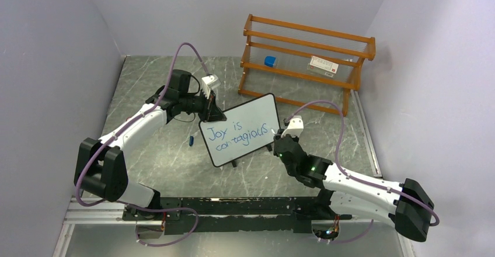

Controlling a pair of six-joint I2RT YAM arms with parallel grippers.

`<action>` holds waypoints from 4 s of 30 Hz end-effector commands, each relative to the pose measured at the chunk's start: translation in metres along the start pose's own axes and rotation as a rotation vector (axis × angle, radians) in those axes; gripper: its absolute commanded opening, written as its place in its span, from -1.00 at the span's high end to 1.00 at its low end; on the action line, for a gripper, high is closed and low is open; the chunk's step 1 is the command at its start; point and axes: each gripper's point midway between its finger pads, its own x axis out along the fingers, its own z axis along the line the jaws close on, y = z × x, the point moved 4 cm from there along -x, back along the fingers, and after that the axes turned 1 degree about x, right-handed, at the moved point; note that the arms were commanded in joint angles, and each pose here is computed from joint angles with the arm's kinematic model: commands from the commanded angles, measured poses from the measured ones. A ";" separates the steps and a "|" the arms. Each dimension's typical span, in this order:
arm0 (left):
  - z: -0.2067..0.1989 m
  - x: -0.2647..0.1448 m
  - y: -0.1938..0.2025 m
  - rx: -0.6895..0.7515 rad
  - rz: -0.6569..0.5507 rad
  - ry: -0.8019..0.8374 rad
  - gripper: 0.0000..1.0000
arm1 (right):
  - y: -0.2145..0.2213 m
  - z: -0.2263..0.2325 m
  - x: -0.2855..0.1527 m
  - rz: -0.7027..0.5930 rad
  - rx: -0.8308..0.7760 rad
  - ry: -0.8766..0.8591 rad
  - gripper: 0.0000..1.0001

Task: Write a sentence on the whiteboard
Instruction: Write a sentence on the whiteboard, then close the whiteboard marker at the center of the board.

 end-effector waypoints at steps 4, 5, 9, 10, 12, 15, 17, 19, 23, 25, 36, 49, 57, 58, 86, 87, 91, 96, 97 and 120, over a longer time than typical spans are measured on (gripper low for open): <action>0.024 0.003 0.031 -0.008 0.113 -0.106 0.90 | 0.000 -0.001 0.005 -0.009 0.024 -0.001 1.00; 0.023 0.003 0.031 -0.008 0.114 -0.106 0.90 | 0.000 -0.002 0.005 -0.007 0.024 0.000 1.00; 0.025 0.002 0.031 -0.008 0.113 -0.119 0.90 | -0.003 -0.003 0.000 -0.003 0.034 -0.005 1.00; 0.025 0.002 0.030 -0.006 0.112 -0.125 0.90 | -0.007 -0.003 -0.003 -0.004 0.039 -0.010 1.00; 0.025 0.001 0.029 -0.003 0.110 -0.134 0.90 | -0.014 -0.004 -0.008 -0.010 0.045 -0.022 1.00; 0.026 -0.002 0.024 0.003 0.097 -0.153 0.78 | -0.028 -0.009 -0.020 -0.036 0.056 -0.034 1.00; 0.025 -0.004 0.019 0.004 0.086 -0.167 0.68 | -0.040 -0.010 -0.028 -0.055 0.065 -0.047 1.00; 0.022 -0.007 0.010 0.006 0.058 -0.177 0.59 | -0.050 -0.012 -0.035 -0.068 0.069 -0.054 1.00; 0.018 -0.019 -0.013 0.006 -0.005 -0.237 0.35 | -0.065 -0.016 -0.046 -0.085 0.069 -0.065 1.00; 0.015 -0.026 -0.024 0.002 -0.039 -0.276 0.24 | -0.071 -0.019 -0.052 -0.094 0.070 -0.068 1.00; -0.005 -0.101 -0.070 -0.069 -0.266 -0.631 -0.41 | -0.096 -0.035 -0.077 -0.154 0.088 -0.084 1.00; 0.023 -0.149 0.007 -0.325 -0.179 -1.074 -0.87 | -0.103 -0.052 -0.096 -0.211 0.123 -0.106 1.00; 0.057 -0.130 0.057 -0.449 -0.025 -1.057 -0.70 | -0.107 -0.057 -0.103 -0.243 0.155 -0.122 1.00; 0.061 -0.127 0.062 -0.461 -0.007 -1.048 -0.66 | -0.107 -0.058 -0.104 -0.247 0.159 -0.124 1.00; 0.103 -0.047 0.137 -0.623 0.329 -0.782 0.31 | -0.109 -0.059 -0.104 -0.261 0.161 -0.117 1.00; 0.103 -0.046 0.138 -0.624 0.331 -0.779 0.33 | -0.109 -0.059 -0.104 -0.262 0.163 -0.118 1.00; 0.103 -0.041 0.137 -0.620 0.335 -0.765 0.37 | -0.108 -0.059 -0.103 -0.258 0.159 -0.114 1.00; 0.105 -0.040 0.139 -0.619 0.351 -0.772 0.43 | -0.109 -0.059 -0.104 -0.262 0.162 -0.114 1.00; 0.105 -0.039 0.141 -0.622 0.356 -0.769 0.43 | -0.109 -0.059 -0.104 -0.262 0.162 -0.113 1.00; 0.091 -0.051 0.136 -0.619 0.323 -0.860 0.90 | -0.107 -0.031 -0.097 -0.222 0.055 -0.242 1.00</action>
